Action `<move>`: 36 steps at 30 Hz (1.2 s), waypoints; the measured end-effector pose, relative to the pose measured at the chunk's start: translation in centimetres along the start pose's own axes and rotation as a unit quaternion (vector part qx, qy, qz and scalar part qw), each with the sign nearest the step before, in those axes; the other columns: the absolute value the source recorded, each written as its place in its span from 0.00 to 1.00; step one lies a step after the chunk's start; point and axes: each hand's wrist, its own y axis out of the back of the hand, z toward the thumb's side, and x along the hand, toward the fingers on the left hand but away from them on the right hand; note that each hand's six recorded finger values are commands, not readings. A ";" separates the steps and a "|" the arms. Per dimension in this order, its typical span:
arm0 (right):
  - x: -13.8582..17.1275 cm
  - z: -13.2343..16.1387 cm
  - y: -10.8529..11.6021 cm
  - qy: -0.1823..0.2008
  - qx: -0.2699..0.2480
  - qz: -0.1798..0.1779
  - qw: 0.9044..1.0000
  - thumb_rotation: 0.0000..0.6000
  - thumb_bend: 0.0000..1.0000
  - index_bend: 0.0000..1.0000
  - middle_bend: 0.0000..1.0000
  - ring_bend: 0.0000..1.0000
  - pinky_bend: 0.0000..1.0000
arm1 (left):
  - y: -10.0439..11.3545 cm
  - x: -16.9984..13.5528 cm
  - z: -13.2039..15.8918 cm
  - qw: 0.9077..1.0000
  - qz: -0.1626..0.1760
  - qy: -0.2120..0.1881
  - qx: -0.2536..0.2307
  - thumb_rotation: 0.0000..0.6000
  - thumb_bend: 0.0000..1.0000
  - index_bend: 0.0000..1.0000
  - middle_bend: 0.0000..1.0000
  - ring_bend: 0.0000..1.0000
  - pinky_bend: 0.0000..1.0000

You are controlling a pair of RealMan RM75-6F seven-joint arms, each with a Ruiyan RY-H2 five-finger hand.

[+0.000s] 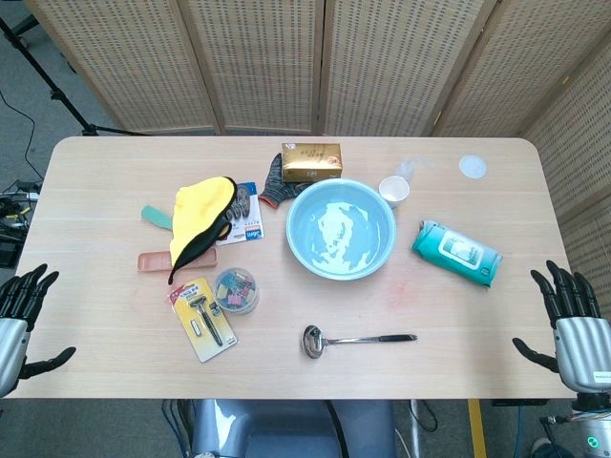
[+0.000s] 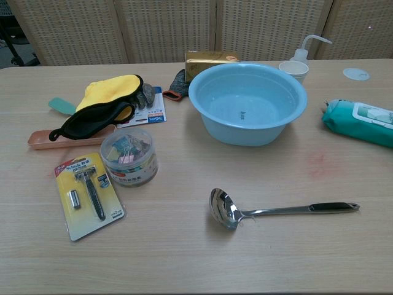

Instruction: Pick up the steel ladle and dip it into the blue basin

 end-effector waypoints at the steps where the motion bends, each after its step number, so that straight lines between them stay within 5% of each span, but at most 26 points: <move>1: 0.0 0.0 0.0 0.000 0.000 0.001 1.000 1.00 0.00 0.06 0.00 0.00 0.00 | 0.0 0.0 0.0 1.000 0.000 0.000 0.000 1.00 0.00 0.00 0.00 0.00 0.00; 9: 0.0 0.4 -0.6 0.010 -0.005 0.015 1.000 1.00 0.00 0.06 0.02 0.00 0.00 | -0.3 0.2 0.2 1.000 -0.004 -0.001 0.004 1.00 0.00 0.00 0.00 0.00 0.00; 12: 0.0 0.9 -1.0 0.023 -0.007 0.021 0.999 1.00 0.00 0.06 0.18 0.05 0.00 | -0.3 0.2 0.2 1.000 -0.003 -0.001 0.005 1.00 0.00 0.00 0.00 0.00 0.00; 14: -0.1 1.4 -1.6 0.036 -0.008 0.028 0.999 1.00 0.00 0.06 0.33 0.21 0.05 | -0.3 0.2 0.1 1.000 -0.003 0.001 0.003 1.00 0.00 0.00 0.00 0.00 0.00; 16: -0.5 2.0 -2.1 0.053 -0.007 0.031 0.998 1.00 0.00 0.06 0.54 0.46 0.34 | -0.1 0.3 -0.1 1.000 0.000 0.006 0.001 1.00 0.00 0.00 0.00 0.00 0.00; 19: -1.3 3.3 -3.5 0.087 -0.006 0.037 0.995 1.00 0.00 0.06 0.72 0.67 0.77 | 0.1 0.4 -0.3 1.000 0.003 0.009 -0.002 1.00 0.00 0.00 0.00 0.00 0.00; 22: -1.8 4.3 -4.8 0.110 0.000 0.056 0.992 1.00 0.00 0.06 0.83 0.78 0.95 | 0.2 0.4 -0.4 1.000 0.004 0.010 -0.004 1.00 0.00 0.00 0.00 0.00 0.00; 29: -1.8 7.5 -8.8 0.139 0.031 0.140 0.980 1.00 0.00 0.07 0.91 0.86 1.00 | 0.2 0.6 -0.7 1.000 0.003 0.015 -0.005 1.00 0.00 0.00 0.00 0.00 0.00; 36: -1.6 11.3 -11.6 0.162 0.042 0.190 0.967 1.00 0.00 0.22 0.95 0.91 1.00 | 0.3 0.6 -0.7 1.000 0.003 0.014 -0.006 1.00 0.00 0.00 0.00 0.00 0.00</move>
